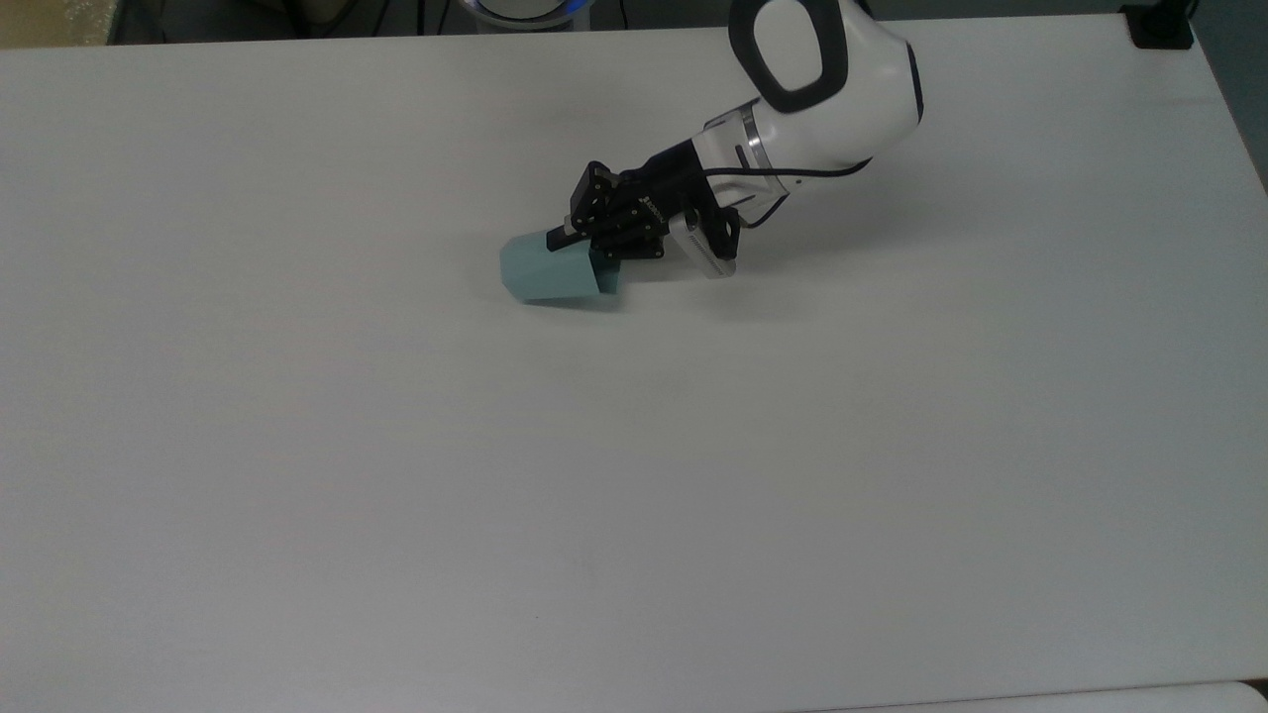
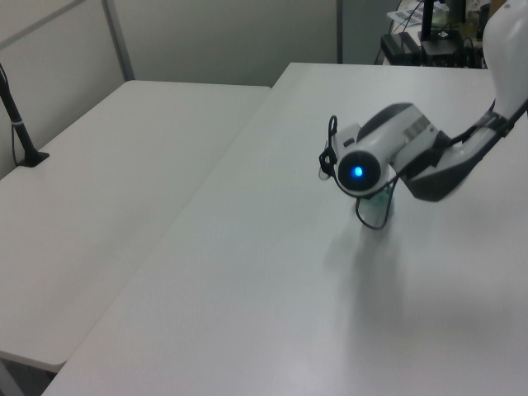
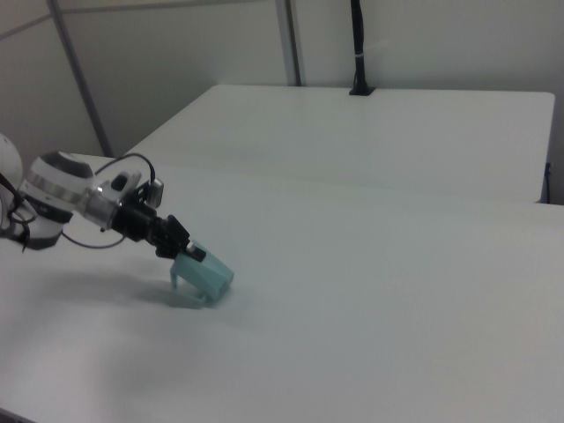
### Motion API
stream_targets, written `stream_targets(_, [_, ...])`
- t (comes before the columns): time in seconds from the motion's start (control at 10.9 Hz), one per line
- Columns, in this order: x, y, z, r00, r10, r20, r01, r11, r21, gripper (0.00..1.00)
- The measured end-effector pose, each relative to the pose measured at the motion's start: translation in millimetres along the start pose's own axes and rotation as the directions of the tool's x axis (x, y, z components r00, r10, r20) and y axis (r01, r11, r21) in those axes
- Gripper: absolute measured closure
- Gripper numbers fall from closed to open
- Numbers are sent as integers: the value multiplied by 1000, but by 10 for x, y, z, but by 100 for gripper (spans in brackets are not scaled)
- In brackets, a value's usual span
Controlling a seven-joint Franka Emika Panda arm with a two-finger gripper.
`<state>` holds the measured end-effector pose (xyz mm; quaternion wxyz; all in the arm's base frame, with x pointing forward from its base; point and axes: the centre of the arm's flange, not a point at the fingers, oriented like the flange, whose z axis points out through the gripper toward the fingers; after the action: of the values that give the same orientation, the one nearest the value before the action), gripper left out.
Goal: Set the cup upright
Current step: 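Lift the gripped cup and rotate it so the base faces down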
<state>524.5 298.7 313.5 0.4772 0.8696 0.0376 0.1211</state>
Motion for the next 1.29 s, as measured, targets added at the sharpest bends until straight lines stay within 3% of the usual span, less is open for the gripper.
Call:
stream_targets(0.37, [250,966,-230,995,-6,95,-13,981,192,96])
stream_targets(0.55, [336,1408,-153,988,23,154,-74,939,336,96])
stream_targets(0.64, [390,1568,-79,981,57,185,-131,898,419,96])
stream_targets(0.74, [444,1691,51,969,97,226,-204,832,516,96])
stream_targets(0.92, [481,1823,418,942,144,304,-313,703,638,96])
stream_targets(1.01, [474,1896,607,925,157,345,-360,651,668,96])
stream_targets(1.29, [433,2053,1075,883,211,418,-462,546,699,96])
